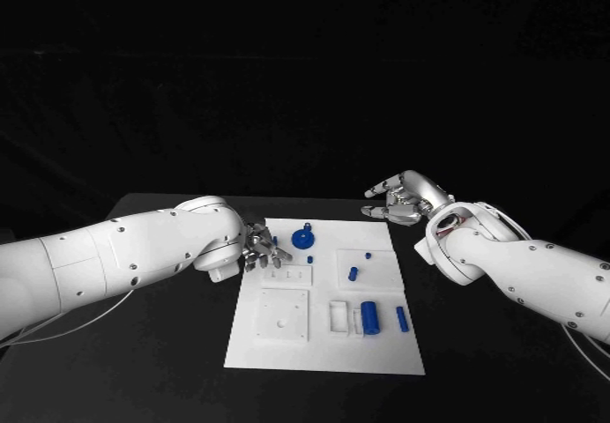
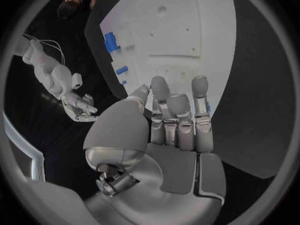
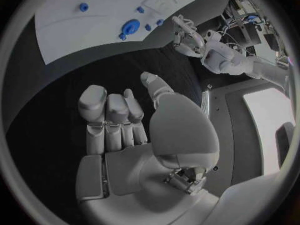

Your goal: Assemble the parts on the task board

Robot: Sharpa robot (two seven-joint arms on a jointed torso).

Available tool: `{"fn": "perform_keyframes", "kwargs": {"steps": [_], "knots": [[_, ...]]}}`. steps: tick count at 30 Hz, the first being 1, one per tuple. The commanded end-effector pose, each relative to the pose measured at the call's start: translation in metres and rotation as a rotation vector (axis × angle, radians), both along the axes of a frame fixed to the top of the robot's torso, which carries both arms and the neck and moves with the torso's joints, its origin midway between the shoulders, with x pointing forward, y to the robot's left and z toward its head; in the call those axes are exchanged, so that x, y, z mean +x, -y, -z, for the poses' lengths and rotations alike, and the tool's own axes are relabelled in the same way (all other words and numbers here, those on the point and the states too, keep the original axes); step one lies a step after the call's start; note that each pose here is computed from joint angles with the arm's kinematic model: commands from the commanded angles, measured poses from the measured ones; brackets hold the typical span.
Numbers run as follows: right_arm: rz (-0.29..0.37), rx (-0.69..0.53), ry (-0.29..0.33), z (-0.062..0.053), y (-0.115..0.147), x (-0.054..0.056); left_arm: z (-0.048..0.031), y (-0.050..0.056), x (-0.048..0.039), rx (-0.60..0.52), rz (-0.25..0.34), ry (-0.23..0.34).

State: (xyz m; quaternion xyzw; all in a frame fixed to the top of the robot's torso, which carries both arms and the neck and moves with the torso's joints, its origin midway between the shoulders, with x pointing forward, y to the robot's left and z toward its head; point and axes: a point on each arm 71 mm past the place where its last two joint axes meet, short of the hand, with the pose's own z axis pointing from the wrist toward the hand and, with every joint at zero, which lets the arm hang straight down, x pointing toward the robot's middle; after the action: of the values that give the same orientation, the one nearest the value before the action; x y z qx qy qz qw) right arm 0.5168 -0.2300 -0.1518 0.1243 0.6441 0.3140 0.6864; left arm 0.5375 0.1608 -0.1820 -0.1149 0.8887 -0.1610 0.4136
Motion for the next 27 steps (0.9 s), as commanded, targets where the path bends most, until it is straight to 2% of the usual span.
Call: {"fn": "perform_keyframes", "kwargs": {"steps": [1, 8, 15, 21, 24, 27], "knots": [[-0.009, -0.003, -0.004, 0.001, -0.001, 0.0, -0.0085, -0.005, 0.0019, -0.046, -0.033, -0.006], [-0.005, -0.004, -0.008, 0.003, 0.0, 0.001, -0.0304, -0.033, 0.0143, -0.096, -0.115, 0.021], [0.002, -0.004, -0.011, 0.005, 0.003, 0.002, -0.0569, -0.075, 0.0297, -0.142, -0.228, 0.111], [0.005, -0.004, -0.012, 0.005, 0.004, 0.003, -0.0725, -0.104, 0.0367, -0.156, -0.302, 0.176], [0.007, -0.004, -0.013, 0.005, 0.004, 0.003, -0.0768, -0.113, 0.0397, -0.16, -0.322, 0.2], [0.007, -0.004, -0.013, 0.006, 0.004, 0.003, -0.0781, -0.114, 0.0424, -0.144, -0.32, 0.211]]}}
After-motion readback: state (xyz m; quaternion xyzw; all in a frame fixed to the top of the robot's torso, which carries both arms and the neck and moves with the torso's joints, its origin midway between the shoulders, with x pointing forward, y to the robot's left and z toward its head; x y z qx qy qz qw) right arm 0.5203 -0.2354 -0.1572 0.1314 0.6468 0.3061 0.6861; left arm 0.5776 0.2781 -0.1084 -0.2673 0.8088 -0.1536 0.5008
